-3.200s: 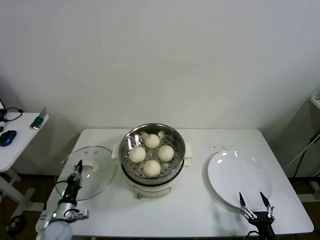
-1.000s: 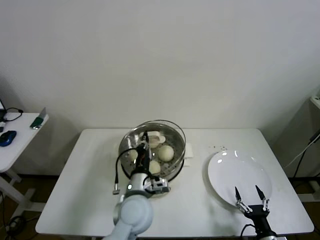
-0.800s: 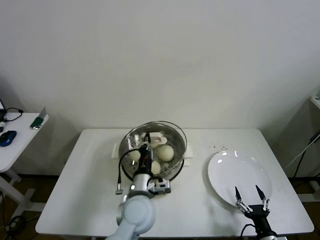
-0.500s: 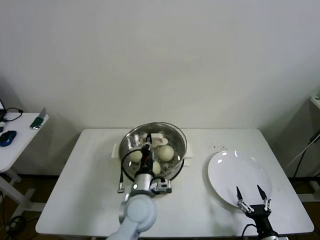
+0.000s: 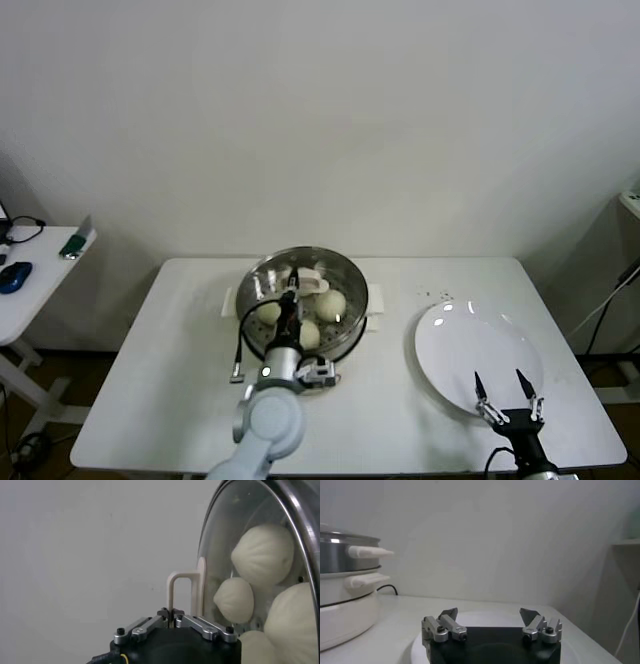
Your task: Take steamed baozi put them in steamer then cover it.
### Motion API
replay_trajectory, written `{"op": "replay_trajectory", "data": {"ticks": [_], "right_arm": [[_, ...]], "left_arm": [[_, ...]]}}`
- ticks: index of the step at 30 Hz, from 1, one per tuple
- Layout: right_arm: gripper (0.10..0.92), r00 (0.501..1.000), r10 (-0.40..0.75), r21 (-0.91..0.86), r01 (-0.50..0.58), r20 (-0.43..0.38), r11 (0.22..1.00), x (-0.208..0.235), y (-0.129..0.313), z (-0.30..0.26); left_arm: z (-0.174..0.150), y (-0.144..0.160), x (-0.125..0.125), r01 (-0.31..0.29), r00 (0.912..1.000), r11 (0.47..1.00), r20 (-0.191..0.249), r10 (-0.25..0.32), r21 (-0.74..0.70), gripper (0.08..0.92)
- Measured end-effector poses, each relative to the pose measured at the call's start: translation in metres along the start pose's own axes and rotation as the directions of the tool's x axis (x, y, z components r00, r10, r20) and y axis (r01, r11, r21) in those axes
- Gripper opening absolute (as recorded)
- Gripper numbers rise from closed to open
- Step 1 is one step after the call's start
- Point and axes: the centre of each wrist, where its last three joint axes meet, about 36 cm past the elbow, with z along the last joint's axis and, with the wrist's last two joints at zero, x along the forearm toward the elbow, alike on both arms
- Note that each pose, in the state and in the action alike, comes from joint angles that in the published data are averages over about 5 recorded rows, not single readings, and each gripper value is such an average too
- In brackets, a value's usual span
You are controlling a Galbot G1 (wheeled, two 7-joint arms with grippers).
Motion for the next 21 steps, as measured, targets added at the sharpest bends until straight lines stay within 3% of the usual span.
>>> {"op": "replay_trajectory", "data": {"ticks": [9, 21], "right_arm": [[0.823, 1.0, 0.003, -0.001, -0.003, 0.004, 1.0, 0.0, 0.001, 0.001], [0.823, 1.0, -0.012, -0.01, 0.012, -0.008, 1.0, -0.002, 0.007, 0.003]], "left_arm": [[0.0, -0.001, 0.005, -0.014, 0.9998, 1.0, 0.015, 0.014, -0.005, 0.141], [0.002, 0.01, 0.022, -0.044, 0.9979, 0.998, 0.05, 0.042, 0.046, 0.457]]}}
